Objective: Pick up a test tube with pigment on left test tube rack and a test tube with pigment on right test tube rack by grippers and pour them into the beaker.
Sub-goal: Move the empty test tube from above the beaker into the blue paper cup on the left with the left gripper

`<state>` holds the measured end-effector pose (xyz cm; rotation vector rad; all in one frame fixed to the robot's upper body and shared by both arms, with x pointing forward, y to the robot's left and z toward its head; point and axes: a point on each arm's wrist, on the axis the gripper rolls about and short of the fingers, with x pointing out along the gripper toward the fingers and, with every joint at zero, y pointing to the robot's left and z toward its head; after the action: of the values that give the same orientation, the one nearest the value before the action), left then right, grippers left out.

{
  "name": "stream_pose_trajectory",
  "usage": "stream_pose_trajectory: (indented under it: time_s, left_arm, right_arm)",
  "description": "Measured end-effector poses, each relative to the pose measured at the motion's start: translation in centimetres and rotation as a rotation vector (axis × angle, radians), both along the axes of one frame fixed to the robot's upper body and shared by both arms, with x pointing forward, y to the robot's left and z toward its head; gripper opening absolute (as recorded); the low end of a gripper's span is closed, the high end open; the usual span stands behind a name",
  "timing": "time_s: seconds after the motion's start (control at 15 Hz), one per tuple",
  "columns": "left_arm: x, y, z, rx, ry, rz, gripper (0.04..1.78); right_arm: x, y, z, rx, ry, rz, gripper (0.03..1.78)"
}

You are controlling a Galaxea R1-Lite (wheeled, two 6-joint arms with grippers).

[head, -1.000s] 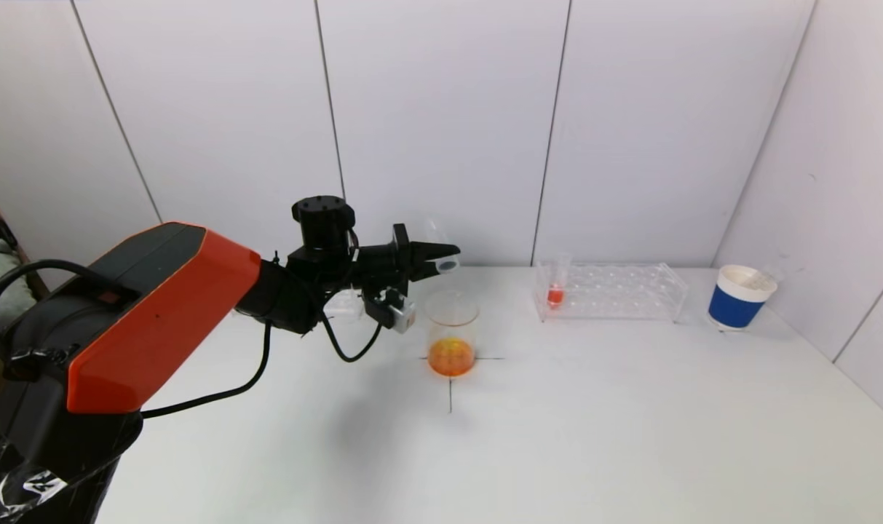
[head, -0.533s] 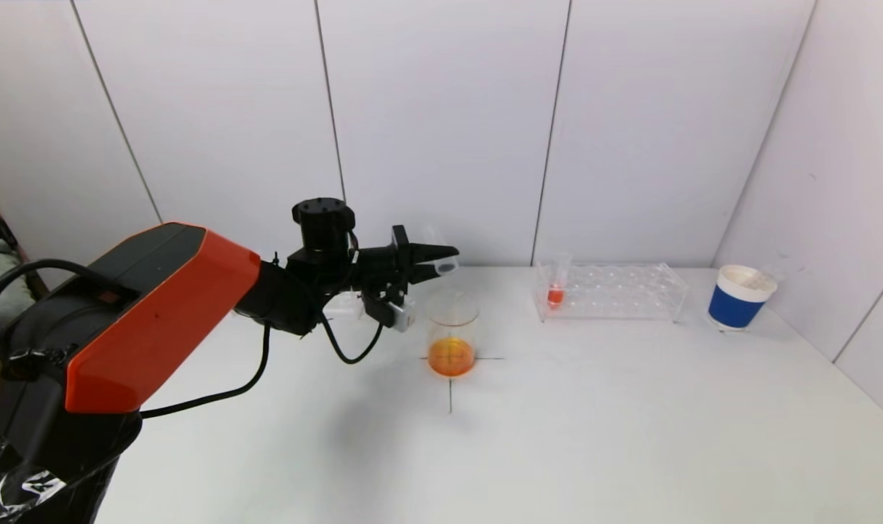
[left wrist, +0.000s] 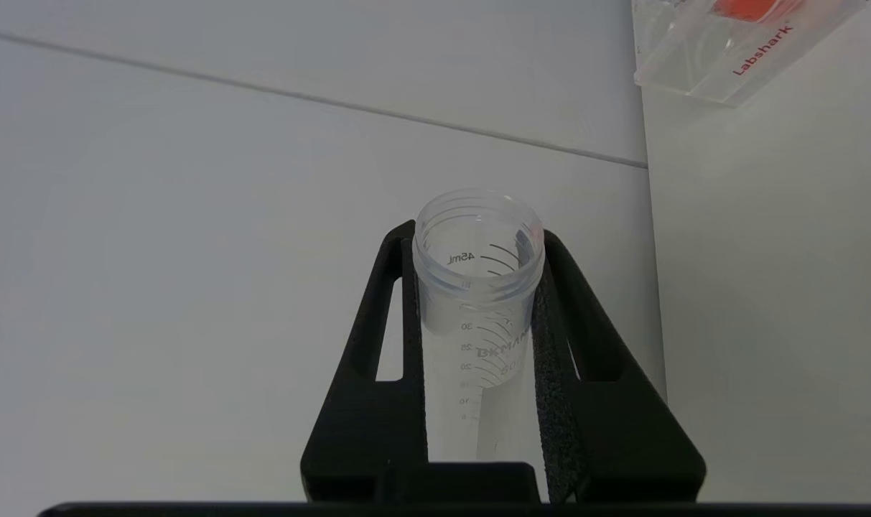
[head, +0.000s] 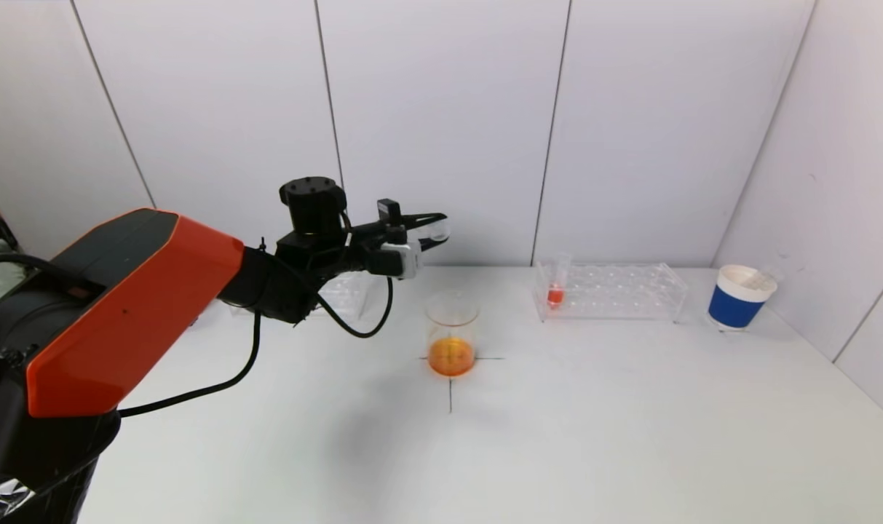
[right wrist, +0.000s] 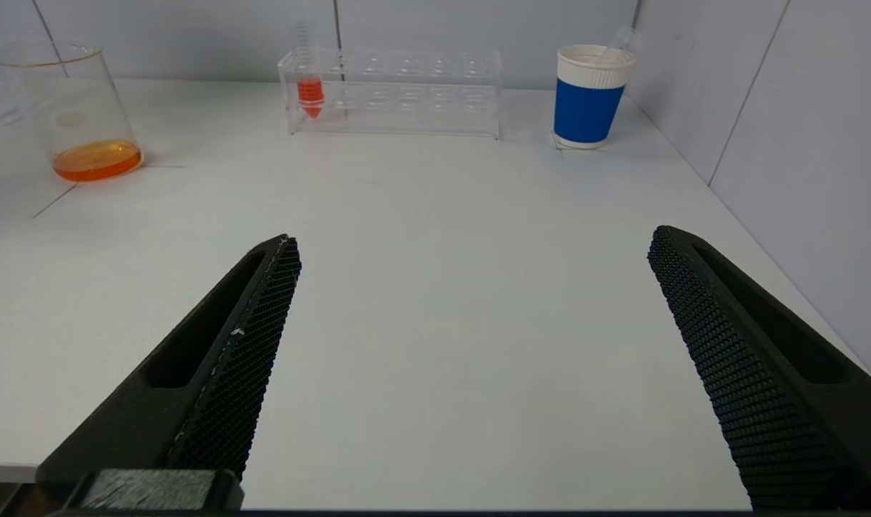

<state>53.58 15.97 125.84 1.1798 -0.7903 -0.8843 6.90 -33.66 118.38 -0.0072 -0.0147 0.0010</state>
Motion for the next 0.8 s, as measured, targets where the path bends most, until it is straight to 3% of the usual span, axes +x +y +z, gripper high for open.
stream_pose_trajectory:
  time_s: [0.4, 0.8]
  left_arm:
    - [-0.3, 0.6, 3.1, -0.249, 0.259, 0.2, 0.44]
    - [-0.8, 1.8, 7.2, -0.537, 0.375, 0.354, 0.44]
  right_arm:
    - [0.0, 0.0, 0.0, 0.0, 0.0, 0.0, 1.76]
    - [0.0, 0.0, 0.0, 0.0, 0.0, 0.0, 1.76]
